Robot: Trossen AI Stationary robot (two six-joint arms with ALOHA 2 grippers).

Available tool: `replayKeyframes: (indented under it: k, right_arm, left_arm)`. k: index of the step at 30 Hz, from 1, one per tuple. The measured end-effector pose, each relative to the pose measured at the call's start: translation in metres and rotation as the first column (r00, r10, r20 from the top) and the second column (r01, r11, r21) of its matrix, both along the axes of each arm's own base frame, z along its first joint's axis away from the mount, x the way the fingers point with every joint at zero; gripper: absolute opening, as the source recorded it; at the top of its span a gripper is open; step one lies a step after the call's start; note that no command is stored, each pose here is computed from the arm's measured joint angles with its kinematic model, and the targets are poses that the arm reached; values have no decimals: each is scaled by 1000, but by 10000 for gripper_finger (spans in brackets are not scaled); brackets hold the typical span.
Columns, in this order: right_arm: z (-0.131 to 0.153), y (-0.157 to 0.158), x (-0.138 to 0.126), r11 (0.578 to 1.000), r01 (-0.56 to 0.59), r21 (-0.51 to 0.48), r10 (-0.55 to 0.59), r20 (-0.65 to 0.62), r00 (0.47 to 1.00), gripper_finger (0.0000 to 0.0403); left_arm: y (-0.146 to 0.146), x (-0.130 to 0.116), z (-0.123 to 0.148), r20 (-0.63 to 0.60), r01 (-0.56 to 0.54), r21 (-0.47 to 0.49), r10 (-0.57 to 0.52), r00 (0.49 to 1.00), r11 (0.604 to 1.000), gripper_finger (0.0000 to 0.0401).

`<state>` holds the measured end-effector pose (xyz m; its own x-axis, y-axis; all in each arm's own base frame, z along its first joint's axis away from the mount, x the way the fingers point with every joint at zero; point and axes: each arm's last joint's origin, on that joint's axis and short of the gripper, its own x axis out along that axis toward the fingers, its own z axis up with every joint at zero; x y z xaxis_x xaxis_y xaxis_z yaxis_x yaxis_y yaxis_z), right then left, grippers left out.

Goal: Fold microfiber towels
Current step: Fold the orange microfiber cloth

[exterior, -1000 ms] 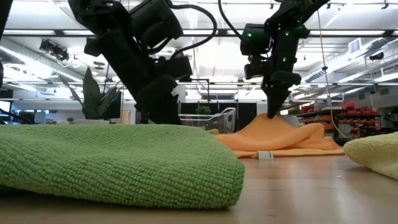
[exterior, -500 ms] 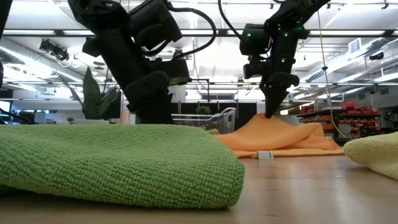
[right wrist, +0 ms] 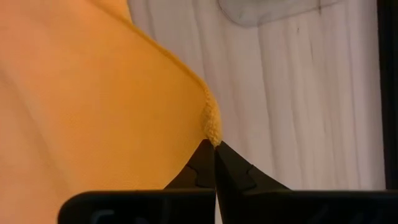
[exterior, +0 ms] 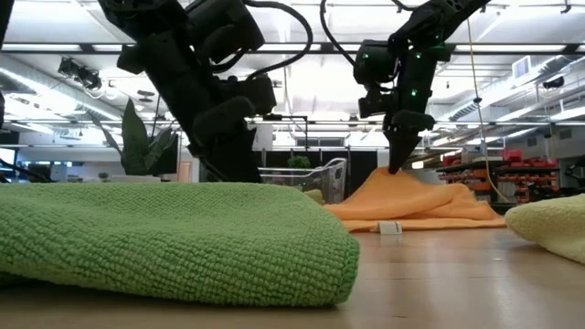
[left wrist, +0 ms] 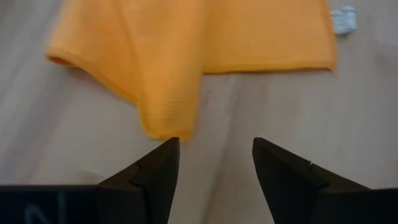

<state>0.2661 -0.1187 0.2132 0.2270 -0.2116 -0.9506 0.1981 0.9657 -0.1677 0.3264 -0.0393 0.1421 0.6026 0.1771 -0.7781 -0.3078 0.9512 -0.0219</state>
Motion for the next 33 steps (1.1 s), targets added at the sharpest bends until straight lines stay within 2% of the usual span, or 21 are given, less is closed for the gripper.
replayKeyframes:
  k: [6, 10, 14, 17, 24, 29, 33]
  right_arm:
    - [0, 0, 0, 1000, 3, 0, -3, 2, 1000, 0]
    - [0, 0, 0, 1000, 3, 1, -3, 2, 1000, 0]
    - [0, 0, 0, 1000, 3, 1, -3, 2, 1000, 0]
    - [0, 0, 0, 1000, 3, 1, -3, 2, 1000, 0]
    - [0, 0, 1, 1000, 2, -1, -2, 6, 1000, 0]
    - [0, 0, 1, 1000, 1, -2, -1, 7, 1000, 0]
    - [0, 0, 1, 1000, 0, -2, 0, 8, 1000, 0]
  left_arm:
    - [13, 1, 0, -3, -61, 0, 61, 998, 998, 217]
    - [24, 1, -1, 4, -133, -55, 134, 991, 990, 214]
    - [31, -1, -3, -41, -170, -124, 166, 985, 978, 211]
    - [33, -2, -4, -60, -172, -155, 165, 985, 973, 213]
    - [41, 1, -2, -35, -192, -289, 190, 981, 938, 207]
    - [47, 2, -1, -25, -201, -305, 204, 979, 931, 202]
    - [52, 5, -7, -22, -184, -353, 188, 982, 918, 203]
